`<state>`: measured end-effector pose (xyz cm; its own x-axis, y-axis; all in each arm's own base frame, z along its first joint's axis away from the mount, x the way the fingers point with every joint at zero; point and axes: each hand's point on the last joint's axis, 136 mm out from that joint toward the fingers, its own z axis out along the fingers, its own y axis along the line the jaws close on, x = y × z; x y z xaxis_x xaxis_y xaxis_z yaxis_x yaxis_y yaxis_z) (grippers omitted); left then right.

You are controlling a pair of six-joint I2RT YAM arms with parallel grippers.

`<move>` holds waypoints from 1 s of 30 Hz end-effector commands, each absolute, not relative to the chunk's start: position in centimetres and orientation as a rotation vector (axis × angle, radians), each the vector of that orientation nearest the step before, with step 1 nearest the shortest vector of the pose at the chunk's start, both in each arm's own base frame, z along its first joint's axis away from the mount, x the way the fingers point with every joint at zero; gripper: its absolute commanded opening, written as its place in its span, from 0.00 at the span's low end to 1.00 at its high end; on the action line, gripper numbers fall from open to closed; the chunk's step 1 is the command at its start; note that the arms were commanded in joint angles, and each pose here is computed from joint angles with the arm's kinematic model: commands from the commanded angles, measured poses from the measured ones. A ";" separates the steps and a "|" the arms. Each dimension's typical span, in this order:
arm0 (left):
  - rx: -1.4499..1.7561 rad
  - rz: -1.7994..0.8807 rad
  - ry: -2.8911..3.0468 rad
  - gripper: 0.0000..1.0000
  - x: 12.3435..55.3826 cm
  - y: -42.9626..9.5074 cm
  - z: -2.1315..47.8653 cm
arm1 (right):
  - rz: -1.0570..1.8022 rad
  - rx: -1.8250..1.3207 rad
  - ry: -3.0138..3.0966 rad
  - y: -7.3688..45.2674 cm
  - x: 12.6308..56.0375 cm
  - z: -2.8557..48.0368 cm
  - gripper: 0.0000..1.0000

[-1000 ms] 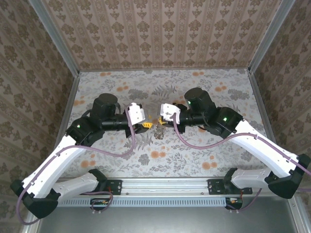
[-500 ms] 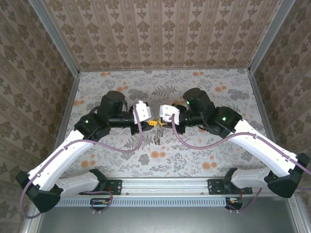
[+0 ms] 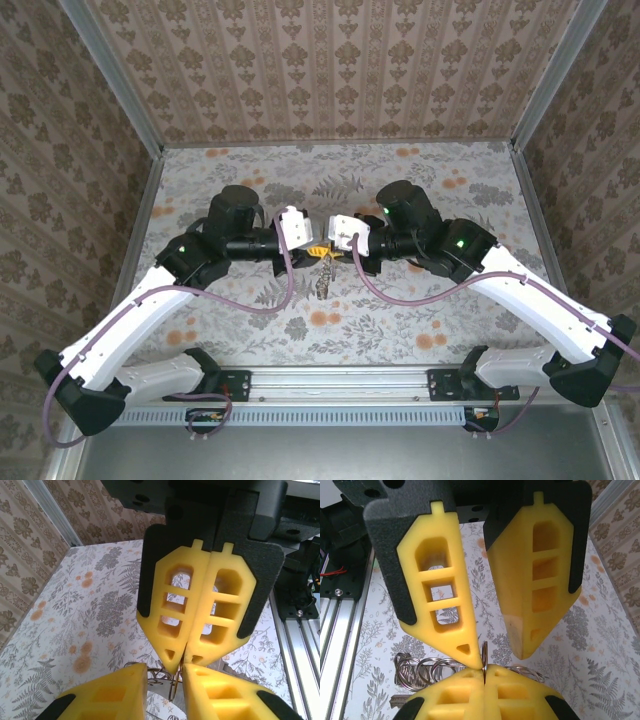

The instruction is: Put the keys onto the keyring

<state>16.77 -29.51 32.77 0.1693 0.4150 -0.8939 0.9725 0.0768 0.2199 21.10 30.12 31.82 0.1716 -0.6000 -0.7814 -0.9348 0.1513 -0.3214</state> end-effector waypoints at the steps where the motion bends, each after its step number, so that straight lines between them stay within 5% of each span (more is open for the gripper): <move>1: 1.520 -0.708 1.419 0.27 16.9 -29.7 31.9 | 0.500 -1.521 1.451 30.6 20.6 33.9 0.00; 25: 1.548 -0.670 1.449 0.22 16.7 -28.9 30.9 | 0.511 -1.513 1.451 30.3 20.6 33.9 0.00; 30: 1.549 -0.678 1.445 0.11 16.7 -29.0 30.7 | 0.527 -1.513 1.437 30.6 20.4 34.3 0.00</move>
